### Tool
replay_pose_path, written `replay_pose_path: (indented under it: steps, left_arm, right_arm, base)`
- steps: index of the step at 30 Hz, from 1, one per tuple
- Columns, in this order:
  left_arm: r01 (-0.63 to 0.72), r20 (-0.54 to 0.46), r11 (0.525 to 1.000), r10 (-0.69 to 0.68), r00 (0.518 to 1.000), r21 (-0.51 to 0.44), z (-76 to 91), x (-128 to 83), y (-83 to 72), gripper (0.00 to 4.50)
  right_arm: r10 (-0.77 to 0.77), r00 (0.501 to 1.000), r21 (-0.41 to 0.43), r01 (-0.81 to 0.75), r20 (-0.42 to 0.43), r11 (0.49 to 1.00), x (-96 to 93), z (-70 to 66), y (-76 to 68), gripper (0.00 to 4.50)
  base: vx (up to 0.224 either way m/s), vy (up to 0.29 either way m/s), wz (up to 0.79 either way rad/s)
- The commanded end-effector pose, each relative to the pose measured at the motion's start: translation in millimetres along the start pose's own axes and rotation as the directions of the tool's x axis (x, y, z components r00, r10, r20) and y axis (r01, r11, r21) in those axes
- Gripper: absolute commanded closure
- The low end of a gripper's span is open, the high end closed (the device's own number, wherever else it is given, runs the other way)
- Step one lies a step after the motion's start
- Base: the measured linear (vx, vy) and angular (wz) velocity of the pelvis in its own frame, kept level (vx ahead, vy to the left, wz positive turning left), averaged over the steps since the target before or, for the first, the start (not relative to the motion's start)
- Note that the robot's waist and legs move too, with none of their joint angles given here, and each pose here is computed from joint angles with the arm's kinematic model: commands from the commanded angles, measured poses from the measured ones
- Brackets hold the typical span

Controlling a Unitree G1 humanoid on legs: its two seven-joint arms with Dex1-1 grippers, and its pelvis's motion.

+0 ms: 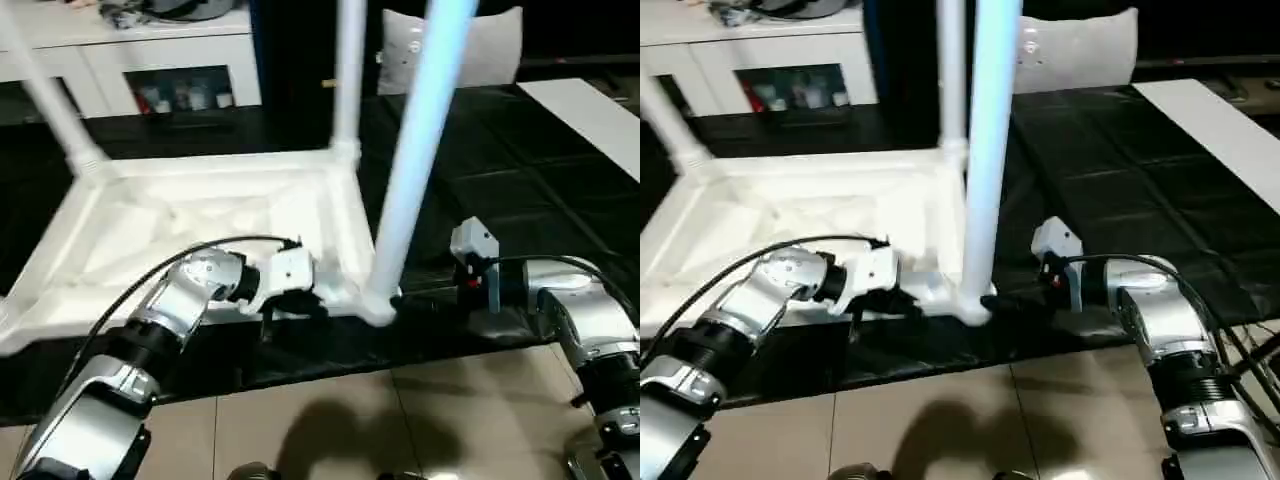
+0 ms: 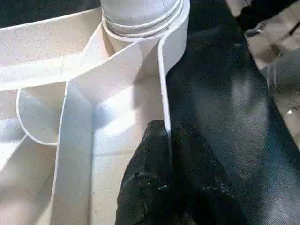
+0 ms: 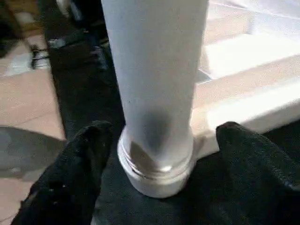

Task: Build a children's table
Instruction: Rotate leg to tighten

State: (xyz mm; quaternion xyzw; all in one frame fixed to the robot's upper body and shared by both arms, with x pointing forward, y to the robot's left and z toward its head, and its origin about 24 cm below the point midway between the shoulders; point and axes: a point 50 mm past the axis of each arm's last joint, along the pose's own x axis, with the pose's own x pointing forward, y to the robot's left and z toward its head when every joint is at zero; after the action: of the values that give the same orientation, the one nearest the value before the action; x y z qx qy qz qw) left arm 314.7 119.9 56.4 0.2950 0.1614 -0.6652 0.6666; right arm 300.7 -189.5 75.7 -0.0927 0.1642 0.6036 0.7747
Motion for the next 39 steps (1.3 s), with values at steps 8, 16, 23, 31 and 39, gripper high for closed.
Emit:
replay_pose_path:
  steps: [8, 16, 23, 31, 39]
  left_arm:
    - [0.12, -0.03, 0.99, -0.118, 0.993, 0.073, 4.1, 4.3, -9.0, 4.5]
    - [0.135, -0.02, 0.987, -0.134, 0.991, 0.084, 7.6, 5.6, -9.6, 4.5]
    - [0.137, -0.013, 0.987, -0.137, 0.991, 0.082, 8.3, 6.9, -9.9, 4.5]
    - [-0.083, 0.022, 0.991, 0.086, 0.996, -0.104, 14.4, 18.3, 4.9, 4.5]
    - [-0.26, 0.03, 0.925, 0.278, 0.96, -0.279, 32.6, 35.5, 22.3, 4.5]
  right_arm:
    - [0.09, 0.996, -0.004, -0.089, 0.012, 0.996, 7.1, 6.7, 2.5, 1.51]
    - [0.091, 0.995, 0.002, -0.091, 0.039, 0.996, 12.4, 7.6, 1.0, 2.18]
    - [0.106, 0.993, 0.017, -0.106, 0.049, 0.994, 17.7, 5.8, 3.3, 2.58]
    - [-0.113, 0.992, 0.128, 0.105, 0.063, 0.986, 35.7, 2.5, 3.0, 2.61]
    - [-0.435, 0.898, 0.389, 0.379, 0.065, 0.84, 78.4, 15.4, -14.5, 2.62]
  base:
    - [0.0, 0.0, 0.0]
    - [0.0, 0.0, 0.0]
    - [0.0, 0.0, 0.0]
    - [0.0, 0.0, 0.0]
    - [0.0, 0.0, 0.0]
